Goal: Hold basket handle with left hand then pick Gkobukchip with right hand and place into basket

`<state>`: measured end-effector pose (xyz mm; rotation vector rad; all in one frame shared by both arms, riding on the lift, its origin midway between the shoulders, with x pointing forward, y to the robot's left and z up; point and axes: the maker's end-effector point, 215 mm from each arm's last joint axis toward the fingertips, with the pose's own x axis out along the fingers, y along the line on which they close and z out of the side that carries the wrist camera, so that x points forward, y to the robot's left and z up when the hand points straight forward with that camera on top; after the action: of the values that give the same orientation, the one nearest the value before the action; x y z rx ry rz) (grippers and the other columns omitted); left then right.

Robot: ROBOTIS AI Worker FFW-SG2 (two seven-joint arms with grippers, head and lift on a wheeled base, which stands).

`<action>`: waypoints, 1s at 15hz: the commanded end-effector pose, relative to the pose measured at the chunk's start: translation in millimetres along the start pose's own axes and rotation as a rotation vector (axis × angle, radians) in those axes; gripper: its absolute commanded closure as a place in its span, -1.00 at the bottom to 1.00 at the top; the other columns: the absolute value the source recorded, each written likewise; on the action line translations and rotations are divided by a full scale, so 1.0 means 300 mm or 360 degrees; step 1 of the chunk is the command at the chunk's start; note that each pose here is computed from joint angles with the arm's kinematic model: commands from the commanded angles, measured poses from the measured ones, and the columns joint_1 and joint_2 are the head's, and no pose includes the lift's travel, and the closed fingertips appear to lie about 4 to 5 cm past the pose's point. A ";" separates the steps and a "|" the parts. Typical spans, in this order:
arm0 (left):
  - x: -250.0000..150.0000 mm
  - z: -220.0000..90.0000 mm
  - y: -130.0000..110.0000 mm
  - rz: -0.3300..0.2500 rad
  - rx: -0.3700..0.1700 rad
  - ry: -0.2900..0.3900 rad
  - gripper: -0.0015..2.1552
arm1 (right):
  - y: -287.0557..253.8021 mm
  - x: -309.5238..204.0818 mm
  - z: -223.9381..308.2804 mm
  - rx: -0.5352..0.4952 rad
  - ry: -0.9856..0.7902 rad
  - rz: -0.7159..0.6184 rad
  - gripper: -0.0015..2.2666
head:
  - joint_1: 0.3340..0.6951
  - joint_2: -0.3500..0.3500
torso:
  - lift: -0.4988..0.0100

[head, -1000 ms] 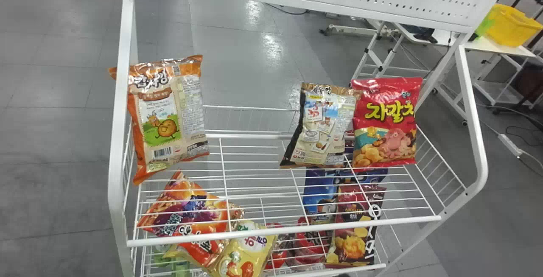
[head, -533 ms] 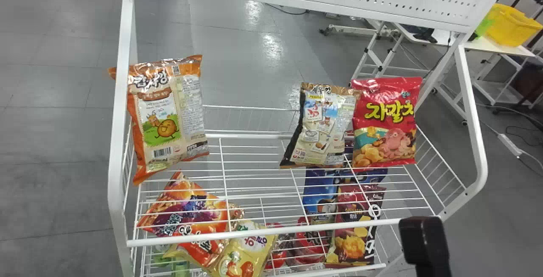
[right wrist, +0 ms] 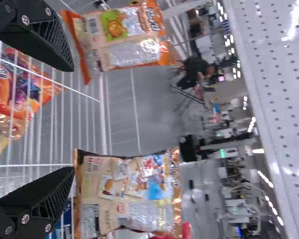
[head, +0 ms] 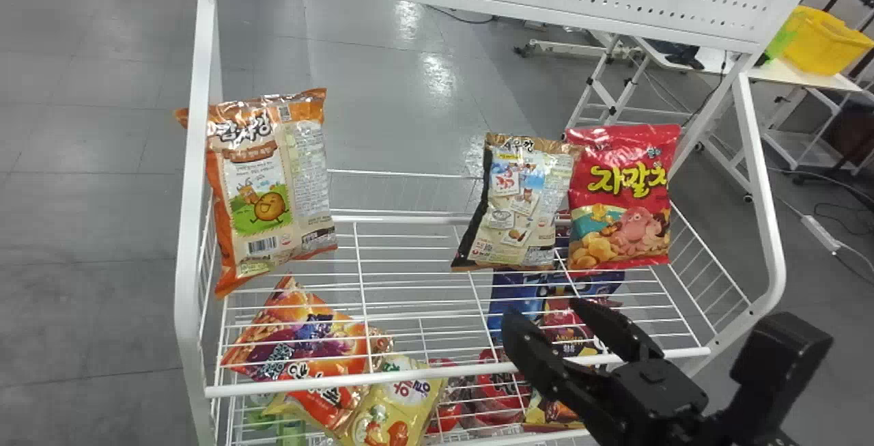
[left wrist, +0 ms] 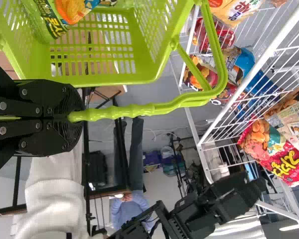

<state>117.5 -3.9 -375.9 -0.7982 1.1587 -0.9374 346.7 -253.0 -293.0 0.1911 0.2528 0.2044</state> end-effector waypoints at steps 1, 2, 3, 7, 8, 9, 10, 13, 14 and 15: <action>0.001 -0.001 0.009 0.0002 -0.0014 0.0000 0.29 | -0.024 0.002 0.022 -0.0054 -0.0192 -0.0030 -0.90 | 1.00 -1.00 | 0.83; 0.000 0.000 0.014 0.0003 -0.0019 -0.0001 0.29 | -0.018 -0.004 0.029 -0.0104 -0.0276 -0.0039 -0.90 | 1.00 -1.00 | 0.83; -0.003 0.002 0.018 0.0007 -0.0021 -0.0005 0.29 | -0.018 -0.009 0.016 -0.0108 -0.0301 -0.0043 -0.90 | 1.00 -1.00 | 0.83; -0.008 0.004 0.025 0.0015 -0.0025 -0.0009 0.29 | -0.017 -0.016 -0.039 -0.0076 -0.0285 -0.0066 -0.90 | 1.00 -1.00 | 0.83; -0.008 0.004 0.024 0.0013 -0.0025 -0.0009 0.29 | -0.027 -0.017 -0.056 -0.0069 -0.0272 -0.0078 -0.89 | 1.00 -1.00 | 0.83; -0.007 0.004 0.024 0.0013 -0.0025 -0.0009 0.29 | -0.039 -0.018 -0.068 -0.0067 -0.0272 -0.0095 -0.89 | 1.00 -1.00 | 0.83; -0.008 0.003 0.028 0.0015 -0.0030 -0.0009 0.29 | -0.043 -0.026 -0.060 -0.0079 -0.0297 -0.0099 -0.89 | 1.00 -1.00 | 0.83; -0.014 0.008 0.029 0.0015 -0.0030 -0.0017 0.29 | -0.011 -0.031 -0.058 -0.0081 -0.0310 -0.0072 -0.89 | 1.00 -1.00 | 0.83; -0.016 0.009 0.028 0.0015 -0.0028 -0.0019 0.29 | -0.010 -0.033 -0.054 -0.0082 -0.0315 -0.0070 -0.89 | 1.00 -1.00 | 0.83; -0.020 0.009 0.033 0.0018 -0.0035 -0.0022 0.29 | -0.011 -0.035 -0.050 -0.0078 -0.0321 -0.0070 -0.89 | 1.00 -1.00 | 0.83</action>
<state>120.8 4.7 -382.0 -0.8093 1.1631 -0.9129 333.8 -256.2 -308.0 0.1540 0.0571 0.1452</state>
